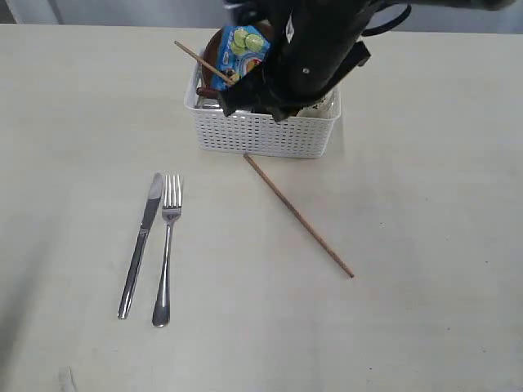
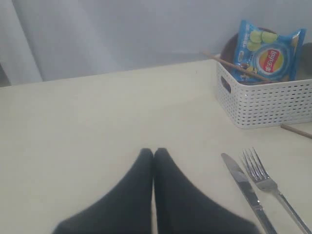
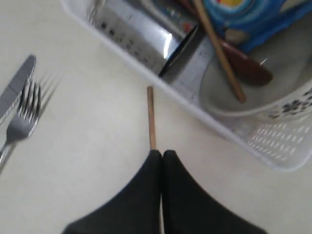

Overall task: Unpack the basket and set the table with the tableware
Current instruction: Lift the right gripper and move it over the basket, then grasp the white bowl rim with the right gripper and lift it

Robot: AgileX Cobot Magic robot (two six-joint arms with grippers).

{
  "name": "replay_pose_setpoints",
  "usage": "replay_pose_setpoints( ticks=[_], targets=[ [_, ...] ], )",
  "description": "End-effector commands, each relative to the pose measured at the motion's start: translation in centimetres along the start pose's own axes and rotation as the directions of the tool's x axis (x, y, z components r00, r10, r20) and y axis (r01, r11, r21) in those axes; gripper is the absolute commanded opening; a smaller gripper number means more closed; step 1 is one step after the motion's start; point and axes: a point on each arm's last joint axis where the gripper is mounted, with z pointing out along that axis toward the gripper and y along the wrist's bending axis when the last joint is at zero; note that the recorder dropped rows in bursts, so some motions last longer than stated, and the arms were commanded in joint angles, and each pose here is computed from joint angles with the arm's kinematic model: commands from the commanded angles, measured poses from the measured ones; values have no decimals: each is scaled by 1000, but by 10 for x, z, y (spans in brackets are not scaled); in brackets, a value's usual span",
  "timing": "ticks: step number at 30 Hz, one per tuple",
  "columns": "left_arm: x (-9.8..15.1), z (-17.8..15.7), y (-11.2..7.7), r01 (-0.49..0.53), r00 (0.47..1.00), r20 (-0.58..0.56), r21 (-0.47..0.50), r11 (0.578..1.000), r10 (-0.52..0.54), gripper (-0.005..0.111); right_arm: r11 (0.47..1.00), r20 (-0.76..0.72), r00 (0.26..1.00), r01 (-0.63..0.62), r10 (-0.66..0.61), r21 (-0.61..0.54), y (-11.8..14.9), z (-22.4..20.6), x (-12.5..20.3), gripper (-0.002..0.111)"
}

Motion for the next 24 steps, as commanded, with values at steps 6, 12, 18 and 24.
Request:
replay_pose_setpoints(
  ticks=[6,12,18,24],
  targets=[
    [0,0,0,-1,1000,9,-2,1000,1,0,990,143,981,-134,128,32,-47,-22,-32,0],
    [0,0,0,-1,1000,9,-2,1000,1,0,994,205,974,-108,99,34,-56,-25,-41,3],
    [0,0,0,-1,1000,9,-2,1000,1,0,992,217,970,-121,111,32,-61,-15,-56,43],
    [0,0,0,-1,1000,9,-2,1000,1,0,985,171,973,-167,158,43,-70,6,-61,53]
  ],
)
